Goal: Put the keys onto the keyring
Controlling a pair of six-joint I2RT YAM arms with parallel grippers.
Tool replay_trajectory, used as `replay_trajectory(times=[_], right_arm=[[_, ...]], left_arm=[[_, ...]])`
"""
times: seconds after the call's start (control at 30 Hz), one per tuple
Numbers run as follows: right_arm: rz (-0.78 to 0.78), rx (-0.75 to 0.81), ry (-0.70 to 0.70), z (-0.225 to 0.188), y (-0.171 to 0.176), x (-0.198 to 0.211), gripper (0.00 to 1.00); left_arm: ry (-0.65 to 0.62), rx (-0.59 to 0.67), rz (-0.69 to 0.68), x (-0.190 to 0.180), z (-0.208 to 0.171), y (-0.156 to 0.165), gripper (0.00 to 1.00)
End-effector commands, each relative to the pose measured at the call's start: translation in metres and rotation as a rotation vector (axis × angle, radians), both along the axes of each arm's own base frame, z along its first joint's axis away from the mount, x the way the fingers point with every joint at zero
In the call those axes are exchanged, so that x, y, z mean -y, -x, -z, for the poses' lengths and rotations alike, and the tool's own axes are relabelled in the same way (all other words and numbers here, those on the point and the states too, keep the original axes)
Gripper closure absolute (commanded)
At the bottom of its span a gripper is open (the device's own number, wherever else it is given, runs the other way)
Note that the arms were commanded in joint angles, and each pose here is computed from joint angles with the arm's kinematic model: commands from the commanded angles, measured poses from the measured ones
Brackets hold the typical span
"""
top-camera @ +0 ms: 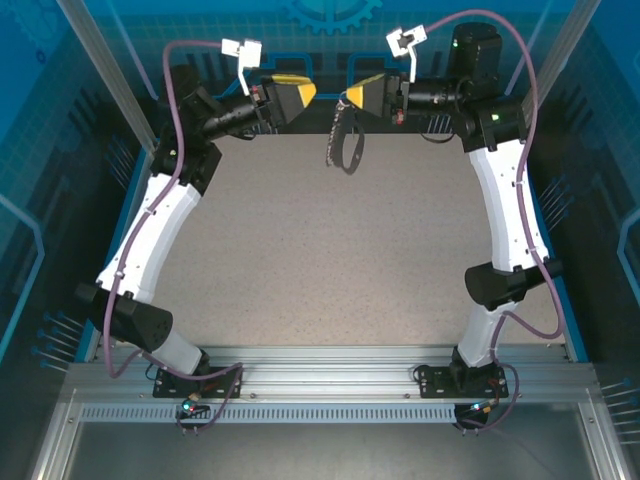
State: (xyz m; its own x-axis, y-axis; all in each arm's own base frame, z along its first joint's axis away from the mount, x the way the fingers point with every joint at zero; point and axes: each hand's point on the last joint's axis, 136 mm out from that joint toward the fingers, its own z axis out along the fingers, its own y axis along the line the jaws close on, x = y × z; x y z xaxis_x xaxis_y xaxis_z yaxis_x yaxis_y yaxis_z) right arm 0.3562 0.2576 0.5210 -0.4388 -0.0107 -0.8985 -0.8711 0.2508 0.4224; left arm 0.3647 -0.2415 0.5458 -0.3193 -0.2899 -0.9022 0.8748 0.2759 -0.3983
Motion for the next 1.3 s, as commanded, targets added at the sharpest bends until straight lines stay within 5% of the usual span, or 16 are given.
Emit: replay_trajectory(times=[0.0,0.43,1.27], right_arm=[[-0.041,-0.035,0.043,0.018,0.007,0.004,1.0],[-0.028,-0.041,0.105,0.036,0.017,-0.005,1.0],[-0.065,-0.028,0.07,0.03,0.025,-0.01,1.0]], left_arm=[[-0.075,-0.035,0.088,0.008,0.017,0.007,0.65],[-0.169,-0.08,0.226,0.034,0.048,0.023,0.72],[-0.211,-0.067,0.151,0.034,0.069,0.007,0.64]])
